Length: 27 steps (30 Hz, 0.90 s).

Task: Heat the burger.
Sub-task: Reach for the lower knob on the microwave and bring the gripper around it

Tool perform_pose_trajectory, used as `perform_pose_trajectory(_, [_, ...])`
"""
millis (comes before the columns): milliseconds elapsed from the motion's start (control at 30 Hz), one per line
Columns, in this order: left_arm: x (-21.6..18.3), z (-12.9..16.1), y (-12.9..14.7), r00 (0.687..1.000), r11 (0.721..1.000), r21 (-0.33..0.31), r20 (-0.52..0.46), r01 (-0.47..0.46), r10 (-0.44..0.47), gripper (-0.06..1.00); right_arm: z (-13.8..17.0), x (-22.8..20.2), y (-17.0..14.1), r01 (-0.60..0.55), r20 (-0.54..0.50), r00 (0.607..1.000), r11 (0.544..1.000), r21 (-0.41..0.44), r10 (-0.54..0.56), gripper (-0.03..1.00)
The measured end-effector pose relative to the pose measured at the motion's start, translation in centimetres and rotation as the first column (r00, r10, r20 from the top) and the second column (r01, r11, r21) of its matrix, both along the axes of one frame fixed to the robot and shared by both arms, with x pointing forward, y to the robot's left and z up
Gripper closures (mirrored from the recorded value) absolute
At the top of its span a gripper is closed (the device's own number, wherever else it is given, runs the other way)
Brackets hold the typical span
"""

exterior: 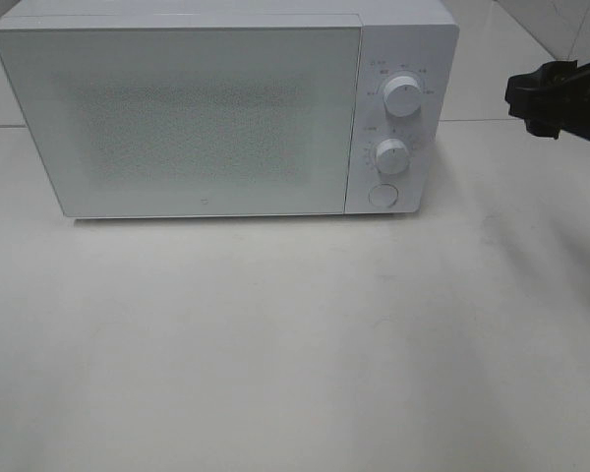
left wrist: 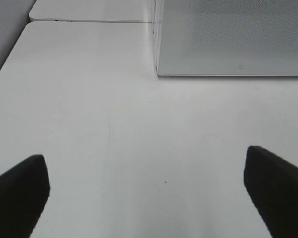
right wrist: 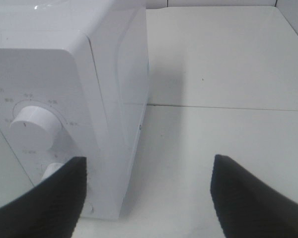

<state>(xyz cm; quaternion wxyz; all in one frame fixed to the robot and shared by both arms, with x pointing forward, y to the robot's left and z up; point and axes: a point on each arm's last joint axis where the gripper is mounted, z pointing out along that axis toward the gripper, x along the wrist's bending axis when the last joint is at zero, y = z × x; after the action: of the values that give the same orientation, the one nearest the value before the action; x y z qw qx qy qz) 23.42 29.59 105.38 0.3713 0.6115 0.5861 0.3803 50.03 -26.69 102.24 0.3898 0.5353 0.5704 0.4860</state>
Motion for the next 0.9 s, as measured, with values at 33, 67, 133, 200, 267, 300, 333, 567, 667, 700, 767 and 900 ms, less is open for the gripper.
perform_pose_trajectory(33, [0.0,0.0,0.0,1.0,1.0,0.0,0.0,0.0,0.0,-0.04,0.0,0.0,0.0,0.0,0.0,1.0,1.0,0.0,0.0,0.27])
perform_pose_trajectory(67, [0.0,0.0,0.0,1.0,1.0,0.0,0.0,0.0,0.0,-0.04,-0.1,0.0,0.0,0.009,0.01,1.0,1.0,0.013,-0.009,0.27])
perform_pose_trajectory(133, [0.0,0.0,0.0,1.0,1.0,0.0,0.0,0.0,0.0,-0.04,-0.6,-0.1,0.1,0.023,0.047,0.999,0.999,0.035,-0.025,0.27])
perform_pose_trajectory(200, [0.0,0.0,0.0,1.0,1.0,0.0,0.0,0.0,0.0,-0.04,-1.4,-0.7,0.8,0.024,0.112,0.993,1.0,0.009,-0.025,0.27])
perform_pose_trajectory(267, [0.0,0.0,0.0,1.0,1.0,0.0,0.0,0.0,0.0,-0.04,-2.0,-1.1,1.4,0.03,0.151,0.988,0.999,-0.017,-0.027,0.27])
perform_pose_trajectory(300, [0.0,0.0,0.0,1.0,1.0,0.0,0.0,0.0,0.0,-0.04,-2.2,-1.3,1.6,0.038,0.16,0.987,0.999,-0.024,-0.033,0.27])
perform_pose_trajectory(333, [0.0,0.0,0.0,1.0,1.0,0.0,0.0,0.0,0.0,-0.04,-2.2,-1.3,1.6,0.038,0.16,0.987,0.999,-0.024,-0.033,0.27])
perform_pose_trajectory(567, [0.0,0.0,0.0,1.0,1.0,0.0,0.0,0.0,0.0,-0.04,-4.0,-1.8,4.0,0.071,0.148,0.987,0.996,-0.055,-0.062,0.27])
perform_pose_trajectory(667, [0.0,0.0,0.0,1.0,1.0,0.0,0.0,0.0,0.0,-0.04,-4.4,-1.9,4.8,0.079,0.161,0.985,0.995,-0.057,-0.069,0.27])
perform_pose_trajectory(700, [0.0,0.0,0.0,1.0,1.0,0.0,0.0,0.0,0.0,-0.04,-4.6,-1.9,5.1,0.083,0.166,0.983,0.995,-0.056,-0.073,0.27])
perform_pose_trajectory(767, [0.0,0.0,0.0,1.0,1.0,0.0,0.0,0.0,0.0,-0.04,-4.9,-2.0,5.7,0.093,0.185,0.979,0.994,-0.05,-0.082,0.27])
perform_pose_trajectory(900, [0.0,0.0,0.0,1.0,1.0,0.0,0.0,0.0,0.0,-0.04,-5.5,-2.3,6.8,0.122,0.207,0.972,0.992,-0.037,-0.112,0.27])
